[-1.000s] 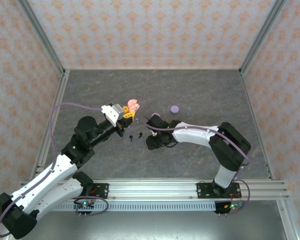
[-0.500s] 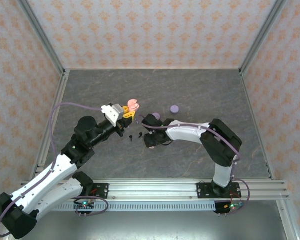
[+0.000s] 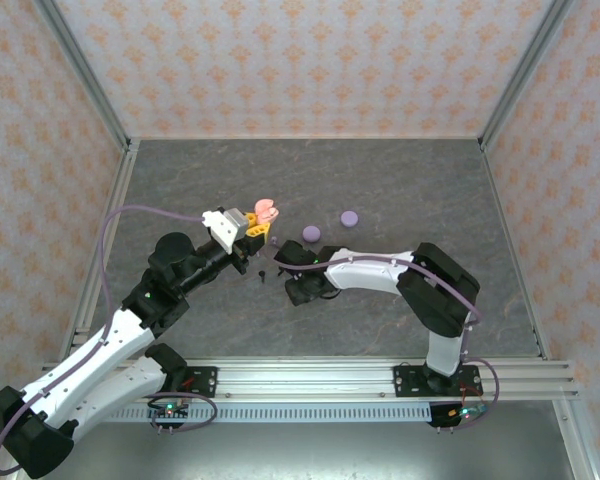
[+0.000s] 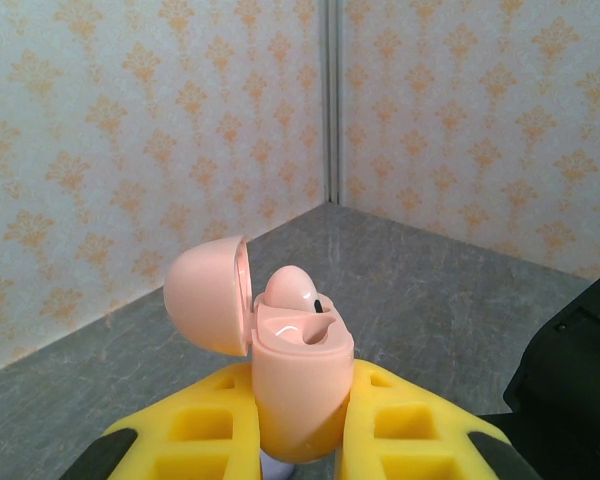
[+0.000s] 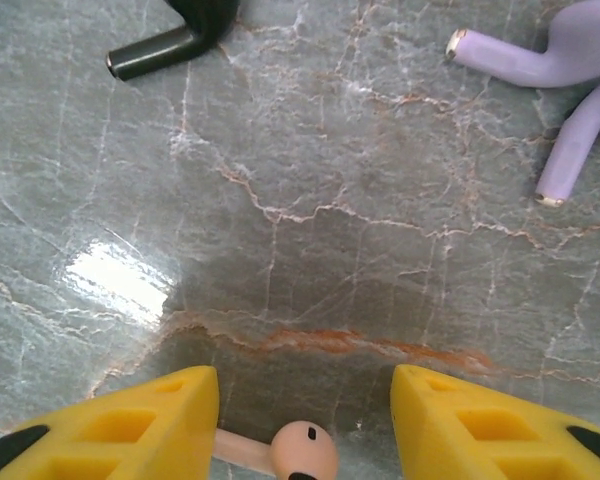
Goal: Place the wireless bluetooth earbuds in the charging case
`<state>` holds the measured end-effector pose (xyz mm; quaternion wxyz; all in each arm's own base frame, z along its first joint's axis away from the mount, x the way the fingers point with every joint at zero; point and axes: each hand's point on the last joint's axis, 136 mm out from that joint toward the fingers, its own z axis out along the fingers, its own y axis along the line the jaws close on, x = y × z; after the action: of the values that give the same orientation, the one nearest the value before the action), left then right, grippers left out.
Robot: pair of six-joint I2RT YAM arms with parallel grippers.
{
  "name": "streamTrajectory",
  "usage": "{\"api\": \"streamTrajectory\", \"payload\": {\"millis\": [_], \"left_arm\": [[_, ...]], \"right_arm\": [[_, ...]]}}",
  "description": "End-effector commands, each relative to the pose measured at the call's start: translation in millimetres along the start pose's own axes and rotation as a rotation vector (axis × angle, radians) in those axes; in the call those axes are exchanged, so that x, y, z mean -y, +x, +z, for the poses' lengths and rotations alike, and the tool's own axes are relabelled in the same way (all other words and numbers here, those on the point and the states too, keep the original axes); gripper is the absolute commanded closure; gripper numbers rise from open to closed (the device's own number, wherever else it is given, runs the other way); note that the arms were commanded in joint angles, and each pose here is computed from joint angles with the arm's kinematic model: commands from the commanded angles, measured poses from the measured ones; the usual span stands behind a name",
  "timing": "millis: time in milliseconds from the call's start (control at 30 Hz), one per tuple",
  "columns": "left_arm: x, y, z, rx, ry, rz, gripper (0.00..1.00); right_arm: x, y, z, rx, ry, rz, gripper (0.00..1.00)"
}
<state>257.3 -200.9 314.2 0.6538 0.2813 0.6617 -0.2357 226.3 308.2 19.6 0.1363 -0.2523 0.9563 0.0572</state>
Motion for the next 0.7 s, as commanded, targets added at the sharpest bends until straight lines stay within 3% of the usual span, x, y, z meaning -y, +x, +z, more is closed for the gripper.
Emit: {"api": "streamTrajectory", "payload": {"millis": [0,233,467,667], "left_arm": [[-4.8,-3.8,-3.2,0.015,-0.026,0.012,1.0],[-5.8,-5.4,-2.9,0.016,-0.03,0.012,1.0],[-5.5,-7.6,-2.2,0.019,-0.026,0.012,1.0],[-5.3,-9.9,-2.4,0.022,-0.024,0.014,1.0]], "right_arm": [[13.9,33.9,-5.7,-0.103,0.055,-0.023,0.52],[20.1,41.2,-12.0,-0.112,0.069,-0.028,0.56],[2.5,19.2,-25.0,-0.02,-0.034,0.006,0.56],[0.1,10.9,-18.5,-0.022,-0.055,0.041,0.59]]}}
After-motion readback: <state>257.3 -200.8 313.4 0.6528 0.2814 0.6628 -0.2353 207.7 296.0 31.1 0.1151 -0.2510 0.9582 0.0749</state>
